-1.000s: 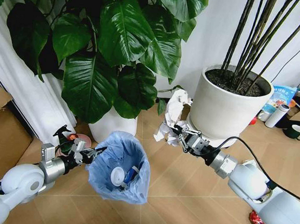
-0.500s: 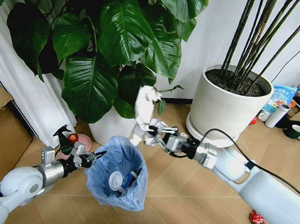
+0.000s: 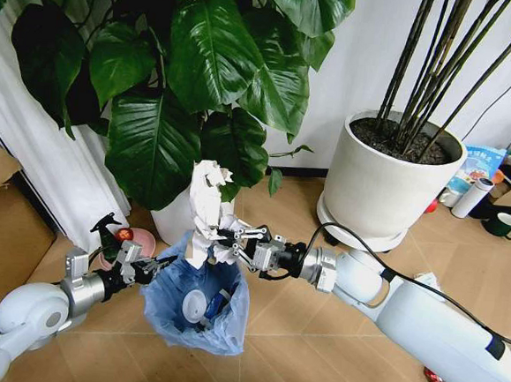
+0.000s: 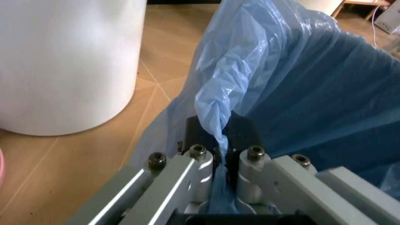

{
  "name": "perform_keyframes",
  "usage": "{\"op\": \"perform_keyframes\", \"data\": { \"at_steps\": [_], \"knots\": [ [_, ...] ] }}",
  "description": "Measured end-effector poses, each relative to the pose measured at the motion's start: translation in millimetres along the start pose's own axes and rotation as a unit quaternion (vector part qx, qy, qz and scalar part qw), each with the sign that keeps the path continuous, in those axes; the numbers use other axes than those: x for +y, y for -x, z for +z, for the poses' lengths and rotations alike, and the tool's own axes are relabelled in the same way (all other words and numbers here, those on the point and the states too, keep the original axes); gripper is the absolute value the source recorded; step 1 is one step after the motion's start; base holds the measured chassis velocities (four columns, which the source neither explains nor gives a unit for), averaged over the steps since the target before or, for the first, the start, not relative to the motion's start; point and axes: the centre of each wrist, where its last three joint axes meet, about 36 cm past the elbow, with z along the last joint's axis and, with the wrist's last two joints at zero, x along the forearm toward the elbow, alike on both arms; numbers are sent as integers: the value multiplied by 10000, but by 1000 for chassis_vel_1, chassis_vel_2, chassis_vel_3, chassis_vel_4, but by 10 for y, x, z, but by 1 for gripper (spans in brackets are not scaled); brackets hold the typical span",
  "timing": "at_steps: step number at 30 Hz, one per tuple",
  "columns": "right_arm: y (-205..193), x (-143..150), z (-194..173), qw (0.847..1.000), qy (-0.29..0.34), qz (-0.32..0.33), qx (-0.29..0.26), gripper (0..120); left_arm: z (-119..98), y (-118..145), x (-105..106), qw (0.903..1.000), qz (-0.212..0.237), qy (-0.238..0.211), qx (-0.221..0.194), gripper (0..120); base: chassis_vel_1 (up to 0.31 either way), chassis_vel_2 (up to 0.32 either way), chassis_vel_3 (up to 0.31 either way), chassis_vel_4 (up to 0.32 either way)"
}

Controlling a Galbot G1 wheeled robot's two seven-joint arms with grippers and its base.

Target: Pick up the trash bin and place the garbage on the floor into it.

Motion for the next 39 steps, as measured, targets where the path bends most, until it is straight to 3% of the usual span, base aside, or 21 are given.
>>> {"op": "perform_keyframes", "data": {
  "at_steps": [14,39],
  "knots": [
    [134,211,122,9994,123,-324,-59,1,-67,-25,4,10000,20,-23,-41,0,0,0,0,0],
    [-110,203,57,9990,114,-422,118,93,-142,-38,59,9999,-44,-36,-130,0,0,0,0,0]
  ]
}}
